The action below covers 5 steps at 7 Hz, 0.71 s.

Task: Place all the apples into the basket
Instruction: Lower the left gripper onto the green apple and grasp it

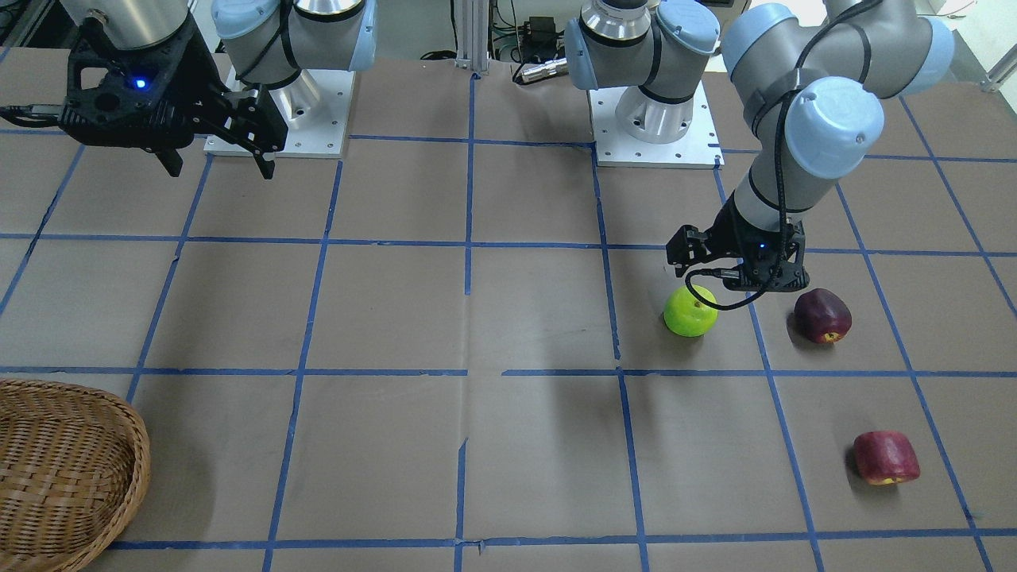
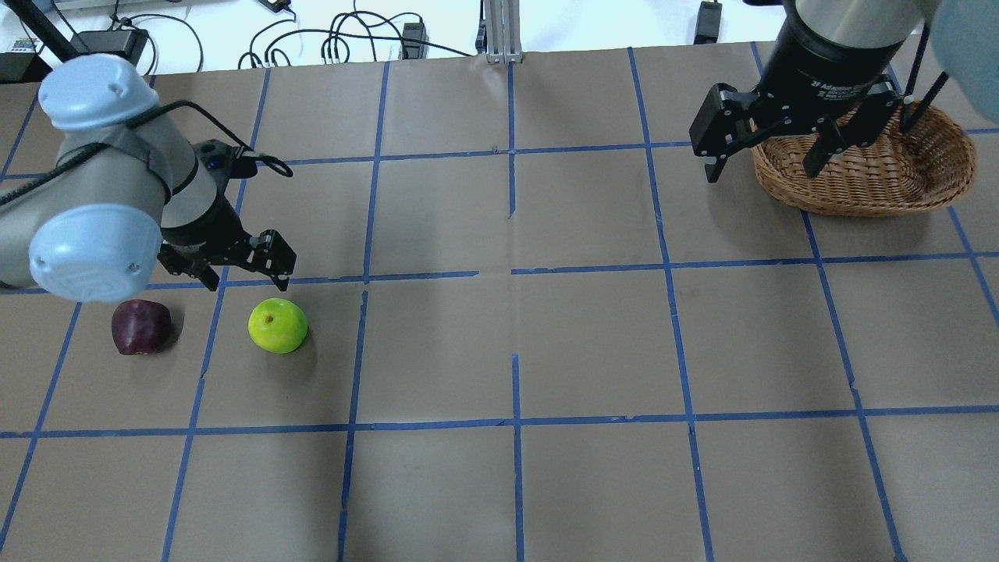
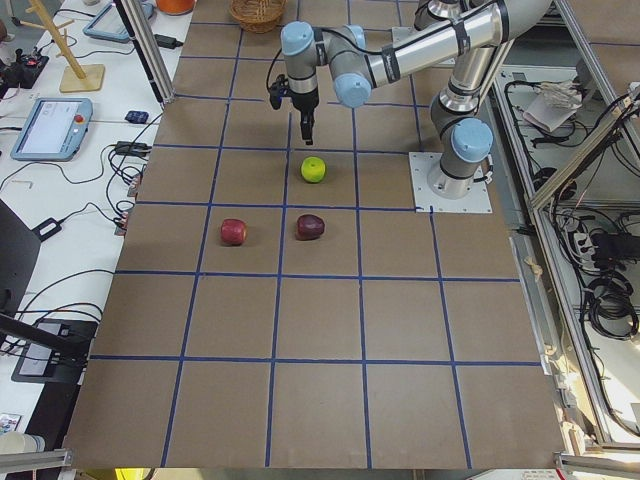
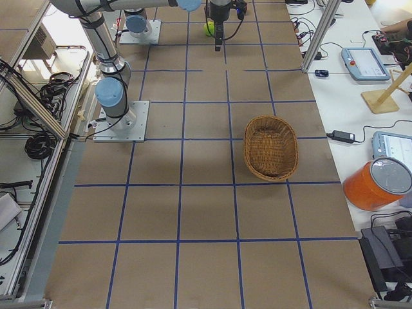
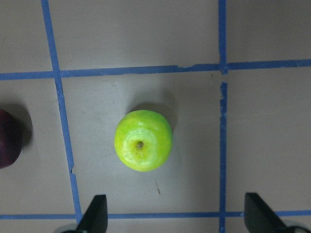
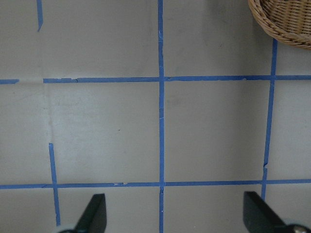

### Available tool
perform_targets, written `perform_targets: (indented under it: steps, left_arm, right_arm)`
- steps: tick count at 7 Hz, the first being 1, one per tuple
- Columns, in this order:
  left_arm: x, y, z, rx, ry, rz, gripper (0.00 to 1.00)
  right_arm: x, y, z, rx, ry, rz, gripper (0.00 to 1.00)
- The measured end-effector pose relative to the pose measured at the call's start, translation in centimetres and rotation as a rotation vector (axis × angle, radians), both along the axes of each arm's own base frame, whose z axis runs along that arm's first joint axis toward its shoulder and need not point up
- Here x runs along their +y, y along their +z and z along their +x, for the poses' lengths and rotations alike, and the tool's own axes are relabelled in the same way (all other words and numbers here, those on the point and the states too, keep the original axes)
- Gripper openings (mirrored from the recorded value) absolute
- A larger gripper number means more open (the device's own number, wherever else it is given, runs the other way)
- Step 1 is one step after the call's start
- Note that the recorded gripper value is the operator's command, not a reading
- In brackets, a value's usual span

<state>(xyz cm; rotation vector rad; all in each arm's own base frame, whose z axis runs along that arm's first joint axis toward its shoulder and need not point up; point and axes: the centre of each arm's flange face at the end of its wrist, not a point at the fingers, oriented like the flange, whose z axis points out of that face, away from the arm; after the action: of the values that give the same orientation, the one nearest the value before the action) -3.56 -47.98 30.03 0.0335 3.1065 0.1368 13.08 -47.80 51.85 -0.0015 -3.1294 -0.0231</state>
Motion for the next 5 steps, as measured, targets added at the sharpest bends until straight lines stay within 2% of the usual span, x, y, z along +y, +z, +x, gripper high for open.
perform_targets:
  steps: [2,4,5]
  left_arm:
    - [1.0,-5.5,0.8,0.002,0.008,-0.020,1.00]
    - [0.2,-8.8,1.1,-0.001,0.006,-0.029,1.00]
    - [0.0,-10.0,1.2,0.001,0.004,-0.020,0.89]
  right_arm:
    - [0.1,-0.1,0.0,0.000,-0.001,0.007,1.00]
    - [0.1,-0.1,0.0,0.000,-0.001,0.009,1.00]
    - [0.1,-0.1,0.0,0.000,-0.001,0.009,1.00]
